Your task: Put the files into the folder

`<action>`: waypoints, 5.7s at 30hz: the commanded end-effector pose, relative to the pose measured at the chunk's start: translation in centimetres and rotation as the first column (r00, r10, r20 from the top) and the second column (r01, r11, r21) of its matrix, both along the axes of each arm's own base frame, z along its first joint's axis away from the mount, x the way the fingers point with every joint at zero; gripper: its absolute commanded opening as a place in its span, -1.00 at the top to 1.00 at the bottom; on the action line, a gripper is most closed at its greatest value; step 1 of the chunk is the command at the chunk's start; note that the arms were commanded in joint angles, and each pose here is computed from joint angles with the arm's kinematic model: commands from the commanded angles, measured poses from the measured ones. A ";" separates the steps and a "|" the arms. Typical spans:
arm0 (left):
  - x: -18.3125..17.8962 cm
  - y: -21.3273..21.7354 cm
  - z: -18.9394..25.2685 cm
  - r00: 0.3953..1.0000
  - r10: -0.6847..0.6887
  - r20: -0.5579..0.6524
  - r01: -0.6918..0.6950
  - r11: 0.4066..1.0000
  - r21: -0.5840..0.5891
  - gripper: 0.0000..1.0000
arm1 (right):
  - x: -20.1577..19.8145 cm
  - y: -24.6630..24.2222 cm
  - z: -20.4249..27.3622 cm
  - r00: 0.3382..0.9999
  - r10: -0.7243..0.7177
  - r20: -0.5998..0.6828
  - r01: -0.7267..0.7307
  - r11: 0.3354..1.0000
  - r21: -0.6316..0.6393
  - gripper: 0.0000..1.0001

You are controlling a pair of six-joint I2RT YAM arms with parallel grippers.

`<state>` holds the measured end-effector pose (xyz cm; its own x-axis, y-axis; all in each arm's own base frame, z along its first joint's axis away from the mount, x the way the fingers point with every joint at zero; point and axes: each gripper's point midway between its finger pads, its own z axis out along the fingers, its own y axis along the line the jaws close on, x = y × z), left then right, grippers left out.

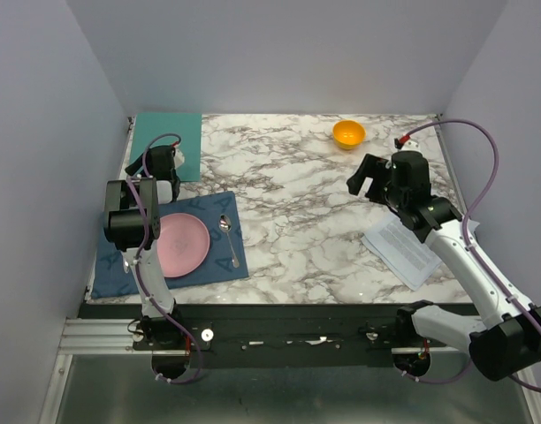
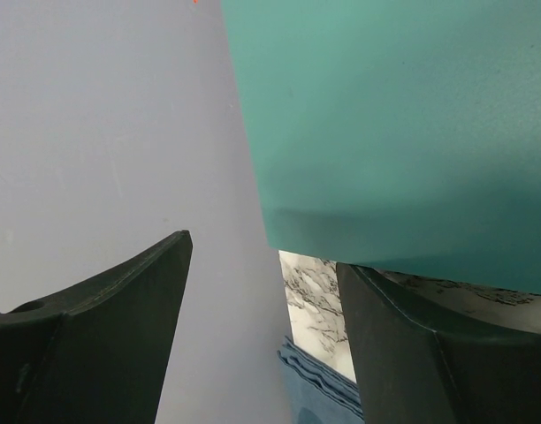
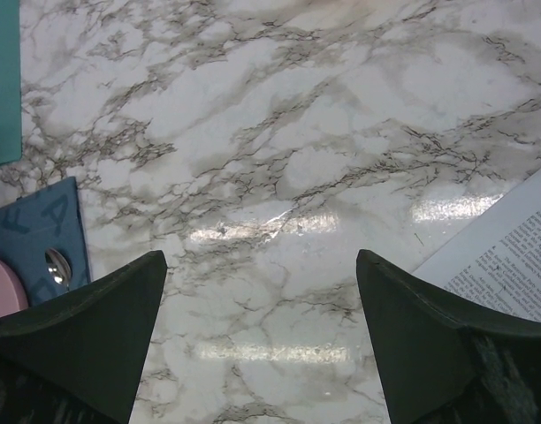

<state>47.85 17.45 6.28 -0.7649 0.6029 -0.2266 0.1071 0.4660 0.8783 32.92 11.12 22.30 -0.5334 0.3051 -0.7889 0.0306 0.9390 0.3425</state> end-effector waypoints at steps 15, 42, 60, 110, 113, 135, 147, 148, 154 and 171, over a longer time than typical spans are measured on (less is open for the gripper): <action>3.3 -1.3 6.1 0.957 0.117 0.264 -0.084 0.988 -0.131 -0.22 | -0.7 -0.9 0.9 0.992 -0.077 0.096 0.075 0.997 0.021 -0.82; -3.8 -12.5 -0.5 0.978 0.098 -0.182 -0.207 0.482 -0.852 -0.98 | -0.2 2.9 2.1 0.990 0.029 0.139 -0.013 0.993 -0.115 -0.84; -1.9 -0.7 3.4 0.990 0.062 0.130 -0.042 0.988 -0.150 -0.98 | -1.2 4.1 2.4 0.987 0.056 0.152 -0.034 0.989 -0.145 -0.83; 5.3 -2.0 9.7 0.936 -0.062 0.347 0.013 0.990 0.141 -0.93 | -1.8 3.9 5.3 0.960 -0.073 0.272 0.121 0.979 -0.162 -0.69; 5.5 -2.1 10.7 0.925 -0.051 0.377 0.002 0.991 0.131 -0.79 | -2.0 3.9 5.2 0.957 -0.081 0.279 0.131 0.978 -0.164 -0.68; 4.8 -0.1 4.1 0.956 0.292 0.031 -0.220 0.782 -0.584 -0.98 | -2.7 5.6 3.8 0.963 -0.029 0.270 0.086 0.975 -0.204 -0.69; 8.3 -1.2 0.7 0.888 0.458 -0.049 -0.374 0.654 -0.658 -0.98 | -3.0 6.1 3.5 0.949 0.015 0.316 0.058 0.973 -0.222 -0.63; 8.7 -1.5 1.3 0.893 0.448 -0.042 -0.356 0.648 -0.673 -0.98 | -3.1 6.1 3.5 0.948 0.019 0.318 0.056 0.973 -0.224 -0.62; 8.8 -2.9 0.4 0.855 0.513 -0.074 -0.349 0.464 -0.815 -0.98 | -3.4 6.5 3.3 0.941 0.050 0.335 0.040 0.965 -0.258 -0.61; 9.3 1.0 4.2 0.818 0.573 0.037 -0.237 0.395 -0.888 -0.97 | -3.8 8.5 3.6 0.930 0.118 0.348 -0.003 0.949 -0.316 -0.57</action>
<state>56.60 18.49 6.78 -0.7057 -0.3675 -0.6058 -0.4888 0.8714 0.0408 28.84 19.49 25.09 -0.2367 -0.0085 -0.9715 -0.1245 0.9920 0.0216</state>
